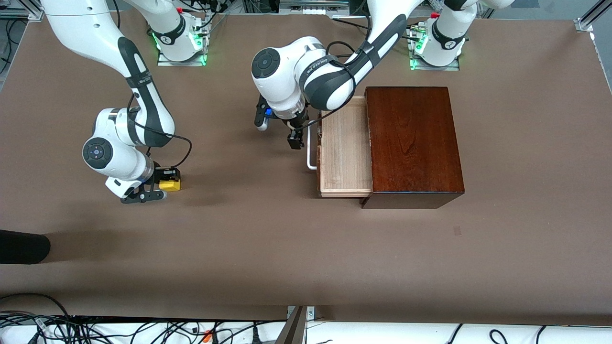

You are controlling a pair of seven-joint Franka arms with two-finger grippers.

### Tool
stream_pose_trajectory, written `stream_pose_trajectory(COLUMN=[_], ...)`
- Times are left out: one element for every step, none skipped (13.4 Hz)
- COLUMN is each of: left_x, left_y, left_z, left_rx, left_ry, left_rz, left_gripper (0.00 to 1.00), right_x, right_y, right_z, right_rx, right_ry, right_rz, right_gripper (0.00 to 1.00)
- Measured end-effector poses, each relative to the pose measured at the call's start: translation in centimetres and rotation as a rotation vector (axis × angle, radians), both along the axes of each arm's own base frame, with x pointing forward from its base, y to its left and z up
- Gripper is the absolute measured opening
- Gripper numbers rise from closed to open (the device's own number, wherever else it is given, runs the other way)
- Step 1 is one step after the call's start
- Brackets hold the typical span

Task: Open drawer, take yellow block, close drawer
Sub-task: 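Lower the cube onto the table with the right gripper and release it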

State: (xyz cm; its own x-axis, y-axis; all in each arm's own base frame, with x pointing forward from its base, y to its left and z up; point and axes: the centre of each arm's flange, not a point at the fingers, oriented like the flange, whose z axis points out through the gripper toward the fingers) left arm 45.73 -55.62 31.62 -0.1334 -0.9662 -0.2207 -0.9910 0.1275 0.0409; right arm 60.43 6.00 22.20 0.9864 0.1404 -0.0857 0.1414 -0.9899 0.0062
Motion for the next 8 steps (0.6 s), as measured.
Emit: stream_pose_trajectory(left_x=[-0.1,-0.1,-0.1,0.0,0.1,0.2,0.3,0.3], left_y=[0.1,0.3,0.5,0.7,0.9,1.1,1.3,1.3], left_z=[-0.3,-0.5,-0.6,-0.6,-0.5,-0.4,-0.3,-0.3], left_rx=[0.008,0.015,0.024,0.034,0.042,0.047,0.05,0.051], left_ry=[0.004,0.009,0.014,0.019,0.024,0.025,0.026,0.026], left_rz=[-0.006,-0.009,-0.01,-0.011,-0.01,-0.007,-0.004,-0.003], left_gripper=[1.0,1.0,1.0,1.0,1.0,1.0,1.0,1.0], right_x=[0.3,0.6,0.9,1.2,1.3,1.4,1.3,1.0], right_y=[0.1,0.2,0.3,0.4,0.5,0.5,0.3,-0.3], right_z=[0.6,1.2,2.1,3.5,5.6,8.2,11.1,13.9], right_rx=[0.002,0.005,0.008,0.014,0.023,0.034,0.045,0.057], right_ry=[-0.012,-0.025,-0.041,-0.059,-0.077,-0.099,-0.125,-0.145], right_rz=[0.001,0.002,0.003,0.005,0.005,0.005,0.0,-0.007], right_gripper=[0.91,1.0,1.0,1.0,1.0,1.0,1.0,1.0])
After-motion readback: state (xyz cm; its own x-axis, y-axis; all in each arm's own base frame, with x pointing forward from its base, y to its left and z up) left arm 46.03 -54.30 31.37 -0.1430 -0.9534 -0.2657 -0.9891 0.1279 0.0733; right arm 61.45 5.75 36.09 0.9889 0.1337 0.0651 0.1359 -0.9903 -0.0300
